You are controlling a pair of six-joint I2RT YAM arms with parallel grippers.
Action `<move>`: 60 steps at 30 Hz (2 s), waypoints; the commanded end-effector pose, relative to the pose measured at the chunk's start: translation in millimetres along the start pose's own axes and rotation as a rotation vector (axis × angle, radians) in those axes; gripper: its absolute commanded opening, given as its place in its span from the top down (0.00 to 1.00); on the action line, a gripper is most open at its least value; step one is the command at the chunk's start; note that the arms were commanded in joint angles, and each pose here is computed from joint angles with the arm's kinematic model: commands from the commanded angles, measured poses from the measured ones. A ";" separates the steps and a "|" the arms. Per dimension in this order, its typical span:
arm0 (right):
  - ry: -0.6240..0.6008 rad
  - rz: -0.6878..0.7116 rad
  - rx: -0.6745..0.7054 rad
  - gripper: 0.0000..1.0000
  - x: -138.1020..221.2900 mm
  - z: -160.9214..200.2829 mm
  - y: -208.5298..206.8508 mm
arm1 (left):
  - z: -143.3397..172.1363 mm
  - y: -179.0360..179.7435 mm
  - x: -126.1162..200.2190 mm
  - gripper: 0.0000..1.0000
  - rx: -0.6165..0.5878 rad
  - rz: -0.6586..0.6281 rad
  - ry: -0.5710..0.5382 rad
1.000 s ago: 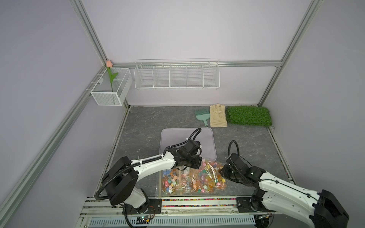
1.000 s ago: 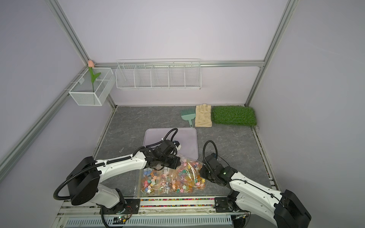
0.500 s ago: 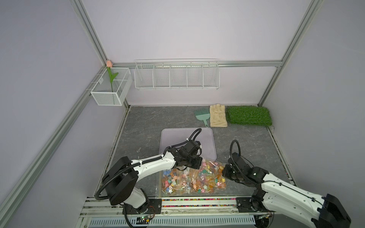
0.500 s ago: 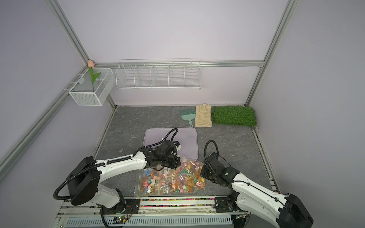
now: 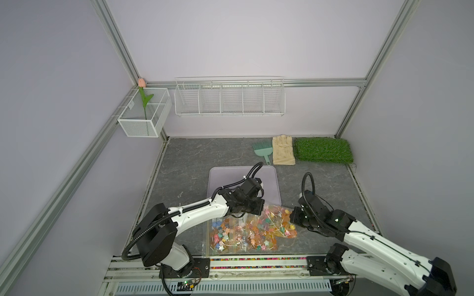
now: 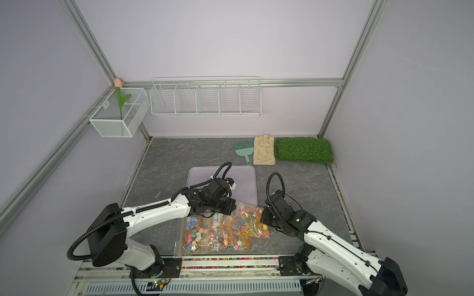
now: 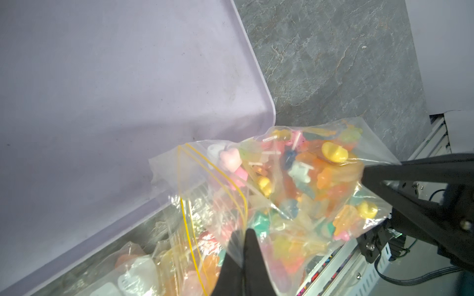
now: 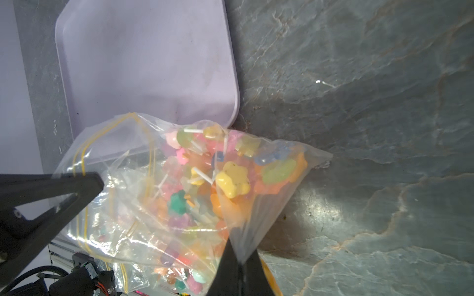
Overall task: Pour candies out of the ziploc bag
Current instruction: 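Pick up the ziploc bag, then pour the candies out of the ziploc bag onto the tray.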
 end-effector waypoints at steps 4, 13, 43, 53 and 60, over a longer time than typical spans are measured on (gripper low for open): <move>-0.015 0.021 0.009 0.93 4.5 -25.9 2.8 | -26.7 -1.0 26.5 1.00 0.026 -0.064 -0.122; 0.014 -0.002 0.021 0.94 -3.3 -58.2 17.2 | -57.5 0.4 46.0 1.00 0.036 -0.087 -0.227; 0.050 -0.195 0.129 0.93 -30.0 -163.4 95.3 | -123.4 42.3 53.3 1.00 0.224 -0.077 -0.305; 0.070 -0.222 0.149 0.93 -39.9 -171.0 104.6 | -118.9 58.5 43.6 1.00 0.258 -0.104 -0.287; 0.064 -0.260 0.178 0.93 -37.9 -177.6 114.7 | -117.7 69.0 41.5 1.00 0.297 -0.115 -0.291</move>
Point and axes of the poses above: each gripper's point midway between its finger pads, its own x axis back along the fingers, its own y axis along the line the jaws close on, z = x × y, the point moved 4 cm from there along x, back along the fingers, and after that the axes turned 13 degrees about x, right-handed, at the moved point
